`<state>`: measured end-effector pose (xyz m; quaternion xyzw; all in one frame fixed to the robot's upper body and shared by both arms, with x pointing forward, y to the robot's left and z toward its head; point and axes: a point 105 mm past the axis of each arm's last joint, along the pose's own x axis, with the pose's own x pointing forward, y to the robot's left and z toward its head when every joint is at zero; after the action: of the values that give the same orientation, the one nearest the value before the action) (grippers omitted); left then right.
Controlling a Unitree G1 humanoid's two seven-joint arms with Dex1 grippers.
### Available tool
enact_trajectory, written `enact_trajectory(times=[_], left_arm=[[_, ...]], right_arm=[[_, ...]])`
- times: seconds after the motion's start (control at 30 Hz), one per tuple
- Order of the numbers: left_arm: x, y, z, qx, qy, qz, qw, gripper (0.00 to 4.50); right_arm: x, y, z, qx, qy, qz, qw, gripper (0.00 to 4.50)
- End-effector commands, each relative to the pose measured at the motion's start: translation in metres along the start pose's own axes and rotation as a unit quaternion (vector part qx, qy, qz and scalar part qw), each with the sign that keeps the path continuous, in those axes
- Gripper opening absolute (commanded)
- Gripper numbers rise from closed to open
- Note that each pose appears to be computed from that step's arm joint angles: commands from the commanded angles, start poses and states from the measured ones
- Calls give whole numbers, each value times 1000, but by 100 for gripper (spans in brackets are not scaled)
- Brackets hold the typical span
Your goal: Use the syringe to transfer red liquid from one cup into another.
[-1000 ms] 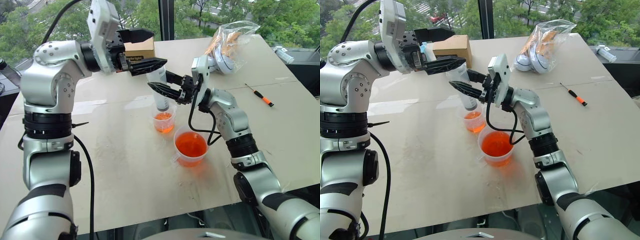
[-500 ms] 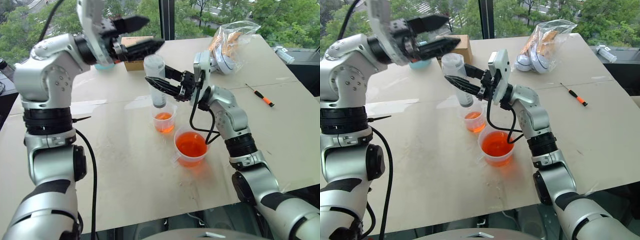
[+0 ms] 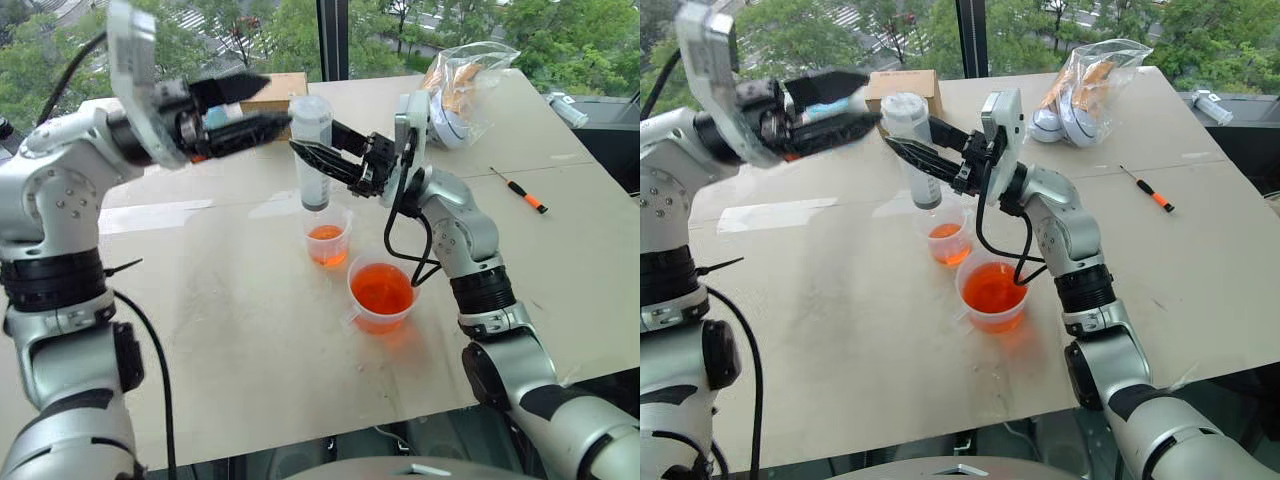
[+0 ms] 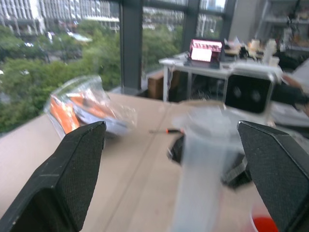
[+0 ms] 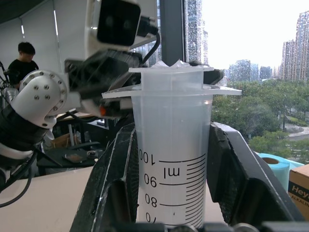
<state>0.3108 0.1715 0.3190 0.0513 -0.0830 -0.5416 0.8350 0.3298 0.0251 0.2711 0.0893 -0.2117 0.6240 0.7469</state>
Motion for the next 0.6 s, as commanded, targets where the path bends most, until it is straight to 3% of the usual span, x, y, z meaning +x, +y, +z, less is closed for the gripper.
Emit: enact_trajectory(times=[0.03,0.23,0.47,0.6], left_arm=[[-4,-9,-8,28,30,-22,999,443],[2,-15,-36,32,77,-48,995,443],[29,-14,-46,27,65,-55,996,443],[33,-14,-48,22,65,-57,996,325]], right_arm=[[6,3,25,-14,-36,9,999,144],[8,4,27,-12,-37,10,999,144],[10,10,30,-10,-40,19,999,144],[10,11,32,-9,-42,19,999,144]])
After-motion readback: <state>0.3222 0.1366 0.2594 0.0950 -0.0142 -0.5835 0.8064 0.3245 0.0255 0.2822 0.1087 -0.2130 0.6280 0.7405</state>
